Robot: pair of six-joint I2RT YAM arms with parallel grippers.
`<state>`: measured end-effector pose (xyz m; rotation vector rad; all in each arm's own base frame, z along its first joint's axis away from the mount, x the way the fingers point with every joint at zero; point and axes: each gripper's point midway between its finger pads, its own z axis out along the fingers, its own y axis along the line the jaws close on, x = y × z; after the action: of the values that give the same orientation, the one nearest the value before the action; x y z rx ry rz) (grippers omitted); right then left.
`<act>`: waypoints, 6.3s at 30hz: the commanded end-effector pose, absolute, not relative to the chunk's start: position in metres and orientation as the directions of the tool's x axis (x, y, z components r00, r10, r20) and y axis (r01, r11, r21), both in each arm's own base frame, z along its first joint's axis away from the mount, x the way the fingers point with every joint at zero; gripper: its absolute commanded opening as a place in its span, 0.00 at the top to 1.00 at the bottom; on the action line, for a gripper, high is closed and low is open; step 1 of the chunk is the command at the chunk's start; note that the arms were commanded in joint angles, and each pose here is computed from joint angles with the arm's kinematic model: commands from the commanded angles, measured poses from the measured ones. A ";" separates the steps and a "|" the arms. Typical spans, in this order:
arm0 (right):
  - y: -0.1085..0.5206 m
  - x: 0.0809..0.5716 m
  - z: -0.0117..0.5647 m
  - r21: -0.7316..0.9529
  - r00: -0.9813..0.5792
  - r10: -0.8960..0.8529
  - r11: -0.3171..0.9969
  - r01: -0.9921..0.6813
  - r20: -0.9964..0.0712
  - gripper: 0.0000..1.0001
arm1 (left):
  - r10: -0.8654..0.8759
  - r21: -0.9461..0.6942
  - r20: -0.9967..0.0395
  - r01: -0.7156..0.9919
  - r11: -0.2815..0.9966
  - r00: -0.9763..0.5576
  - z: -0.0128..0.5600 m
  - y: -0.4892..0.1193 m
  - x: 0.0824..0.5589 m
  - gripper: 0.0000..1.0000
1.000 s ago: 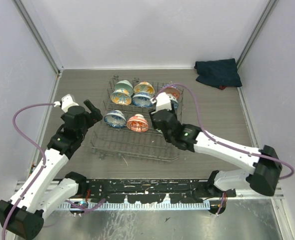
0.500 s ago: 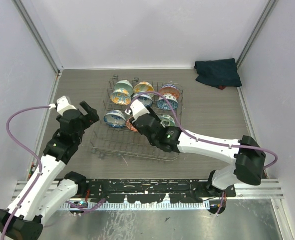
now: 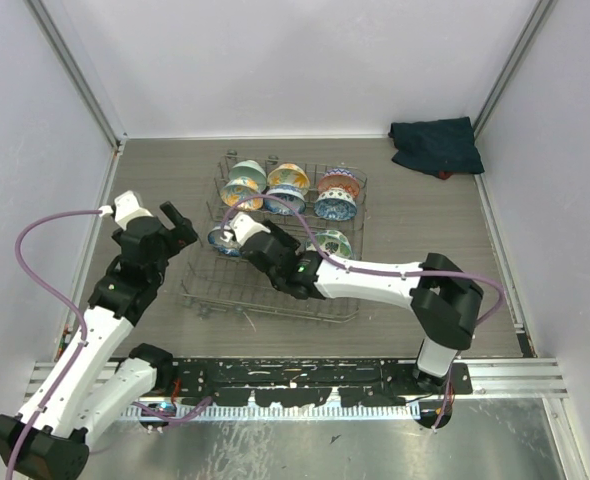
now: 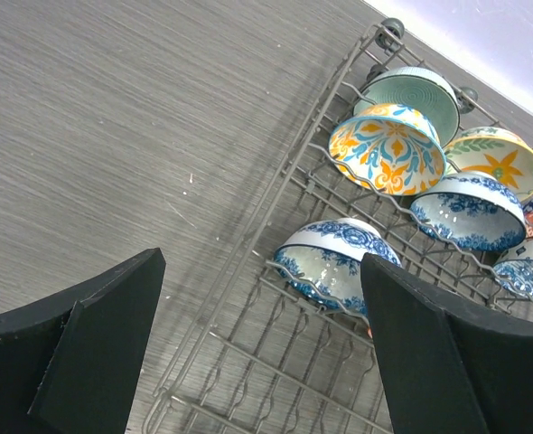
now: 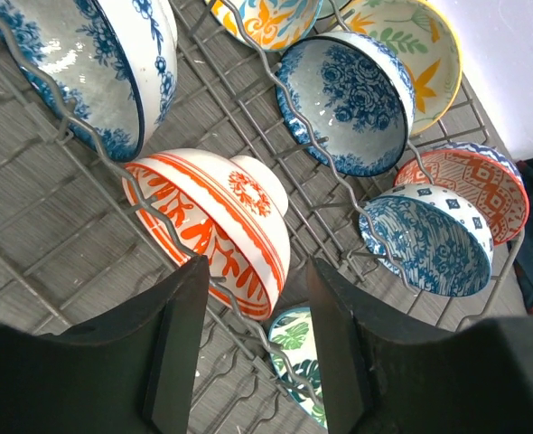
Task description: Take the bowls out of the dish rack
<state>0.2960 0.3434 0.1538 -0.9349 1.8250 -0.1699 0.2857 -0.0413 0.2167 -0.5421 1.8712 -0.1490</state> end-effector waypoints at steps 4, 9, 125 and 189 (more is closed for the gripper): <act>0.354 0.311 0.168 -0.573 -0.129 -0.687 0.682 -0.455 -0.715 0.51 | -0.441 -0.366 -0.864 -0.299 0.881 -0.243 0.219 -0.035 0.289 0.02; 0.353 0.317 0.160 -0.614 -0.122 -0.716 0.662 -0.430 -0.687 0.56 | -0.440 -0.365 -0.865 -0.300 0.881 -0.239 0.218 -0.035 0.290 0.02; 0.020 0.486 0.266 0.547 -0.314 0.585 0.811 0.206 -0.748 0.99 | -0.484 -0.417 -0.837 -0.276 0.866 -0.255 0.215 -0.043 0.295 0.02; -0.010 0.569 0.151 0.579 -0.444 0.668 0.742 0.337 -0.598 0.38 | -0.496 -0.435 -0.836 -0.268 0.860 -0.235 0.221 -0.043 0.293 0.02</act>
<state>0.5532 -0.0048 0.0629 0.8388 2.2747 0.4213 0.2952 -0.0474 0.2101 -0.5674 1.8691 -0.2348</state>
